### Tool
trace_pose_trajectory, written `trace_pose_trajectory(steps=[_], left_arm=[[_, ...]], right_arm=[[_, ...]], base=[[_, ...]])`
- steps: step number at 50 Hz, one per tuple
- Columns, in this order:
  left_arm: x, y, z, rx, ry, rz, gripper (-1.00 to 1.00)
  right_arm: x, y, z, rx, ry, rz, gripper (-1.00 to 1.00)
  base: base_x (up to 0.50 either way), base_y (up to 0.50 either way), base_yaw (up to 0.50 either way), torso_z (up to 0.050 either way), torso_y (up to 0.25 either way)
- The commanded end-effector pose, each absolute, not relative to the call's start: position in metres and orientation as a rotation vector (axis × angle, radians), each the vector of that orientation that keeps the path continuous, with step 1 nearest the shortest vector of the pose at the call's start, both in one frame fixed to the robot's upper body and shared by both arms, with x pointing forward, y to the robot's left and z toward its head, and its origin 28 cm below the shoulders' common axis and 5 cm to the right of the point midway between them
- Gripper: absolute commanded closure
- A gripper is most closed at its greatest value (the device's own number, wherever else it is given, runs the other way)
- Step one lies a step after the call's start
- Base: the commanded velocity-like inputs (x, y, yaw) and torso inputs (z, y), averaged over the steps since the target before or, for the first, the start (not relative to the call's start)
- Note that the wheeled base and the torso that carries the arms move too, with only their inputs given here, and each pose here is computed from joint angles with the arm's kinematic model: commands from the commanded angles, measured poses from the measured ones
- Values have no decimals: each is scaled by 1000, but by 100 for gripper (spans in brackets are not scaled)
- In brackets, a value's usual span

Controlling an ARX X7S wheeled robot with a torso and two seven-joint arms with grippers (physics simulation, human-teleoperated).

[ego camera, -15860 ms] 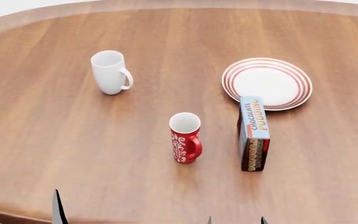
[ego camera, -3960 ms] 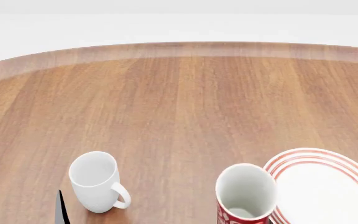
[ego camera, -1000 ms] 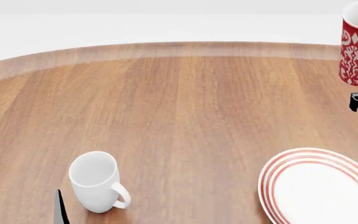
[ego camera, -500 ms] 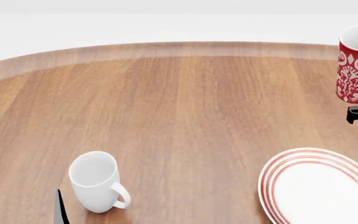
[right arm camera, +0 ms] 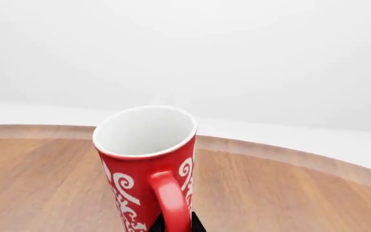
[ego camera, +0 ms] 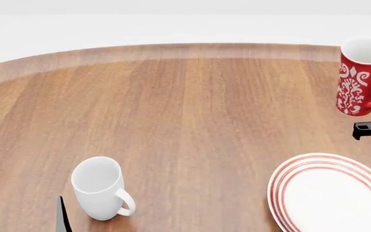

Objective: Pick up the red mug and put it on the plate

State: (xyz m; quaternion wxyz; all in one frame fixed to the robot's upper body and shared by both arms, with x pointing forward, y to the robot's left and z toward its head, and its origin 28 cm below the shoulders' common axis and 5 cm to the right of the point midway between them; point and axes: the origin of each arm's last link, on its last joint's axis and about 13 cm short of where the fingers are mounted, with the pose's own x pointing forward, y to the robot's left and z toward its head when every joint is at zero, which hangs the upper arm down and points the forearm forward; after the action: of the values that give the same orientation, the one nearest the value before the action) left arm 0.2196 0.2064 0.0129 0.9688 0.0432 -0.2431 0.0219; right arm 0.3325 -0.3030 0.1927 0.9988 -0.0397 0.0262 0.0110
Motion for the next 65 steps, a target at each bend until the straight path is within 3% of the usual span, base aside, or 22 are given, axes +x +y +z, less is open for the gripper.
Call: trace_pose_trajectory(steps=[1, 23, 65], left_arm=[[220, 206, 13, 90, -494, 45, -100], [220, 206, 13, 89, -494, 49, -100], [220, 206, 13, 88, -490, 45, -100]], right_arm=[[332, -302, 183, -41, 40, 35, 100], [335, -293, 164, -13, 74, 45, 100], [342, -316, 130, 3, 126, -12, 100]], base=[[0, 0, 0, 0, 0], [0, 0, 0, 0, 0], [0, 0, 0, 0, 0]])
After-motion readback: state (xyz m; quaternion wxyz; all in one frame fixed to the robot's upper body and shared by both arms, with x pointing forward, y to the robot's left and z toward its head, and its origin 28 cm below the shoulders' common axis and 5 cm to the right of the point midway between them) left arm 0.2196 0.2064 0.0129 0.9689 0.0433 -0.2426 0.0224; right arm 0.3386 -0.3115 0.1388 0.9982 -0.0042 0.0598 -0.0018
